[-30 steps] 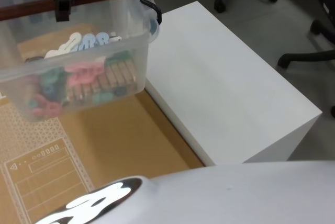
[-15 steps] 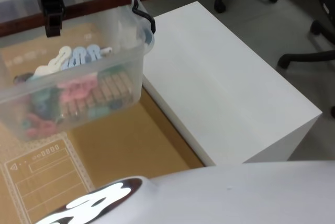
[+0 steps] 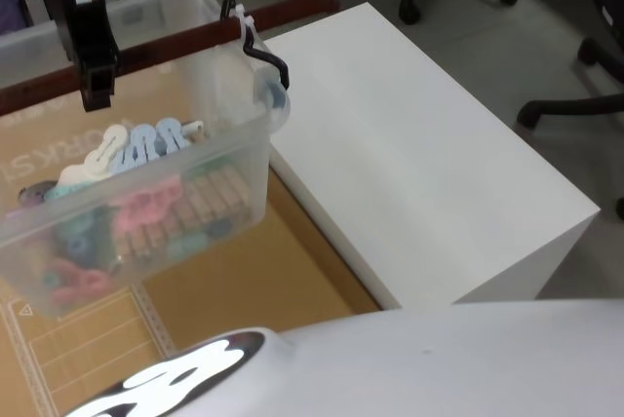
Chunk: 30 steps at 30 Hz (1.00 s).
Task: Use one hand to grasp the basket and place it at the designated location.
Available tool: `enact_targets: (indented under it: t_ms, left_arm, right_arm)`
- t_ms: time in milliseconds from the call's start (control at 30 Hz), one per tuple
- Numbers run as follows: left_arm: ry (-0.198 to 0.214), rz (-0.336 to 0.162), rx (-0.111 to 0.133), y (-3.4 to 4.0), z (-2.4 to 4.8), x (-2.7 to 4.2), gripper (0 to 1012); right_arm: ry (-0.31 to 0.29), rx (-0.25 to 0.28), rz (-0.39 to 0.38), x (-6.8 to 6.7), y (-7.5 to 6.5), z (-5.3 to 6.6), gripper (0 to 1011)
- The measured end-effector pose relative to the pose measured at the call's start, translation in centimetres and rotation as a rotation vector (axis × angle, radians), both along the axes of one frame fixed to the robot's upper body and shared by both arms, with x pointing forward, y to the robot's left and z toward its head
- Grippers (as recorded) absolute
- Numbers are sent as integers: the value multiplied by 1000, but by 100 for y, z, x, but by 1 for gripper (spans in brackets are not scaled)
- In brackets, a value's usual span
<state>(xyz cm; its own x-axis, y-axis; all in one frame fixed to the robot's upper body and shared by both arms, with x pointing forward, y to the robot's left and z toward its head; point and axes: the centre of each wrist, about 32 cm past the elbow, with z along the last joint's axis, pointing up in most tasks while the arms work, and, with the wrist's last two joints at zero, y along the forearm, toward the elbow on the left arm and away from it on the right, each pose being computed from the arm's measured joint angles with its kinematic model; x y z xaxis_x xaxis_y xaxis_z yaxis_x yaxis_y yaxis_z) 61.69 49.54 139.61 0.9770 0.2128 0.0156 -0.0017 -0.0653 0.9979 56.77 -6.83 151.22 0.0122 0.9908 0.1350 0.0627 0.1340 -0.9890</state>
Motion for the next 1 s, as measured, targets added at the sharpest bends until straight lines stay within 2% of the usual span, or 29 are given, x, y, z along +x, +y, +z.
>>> enact_targets:
  t_ms: [567,1000]
  left_arm:
    - [0,0,0,0,0,0,0]
    - [0,0,0,0,0,0,0]
  right_arm:
    - [15,16,27,-119,103,-1,240]
    - [28,31,66,-188,266,-6,240]
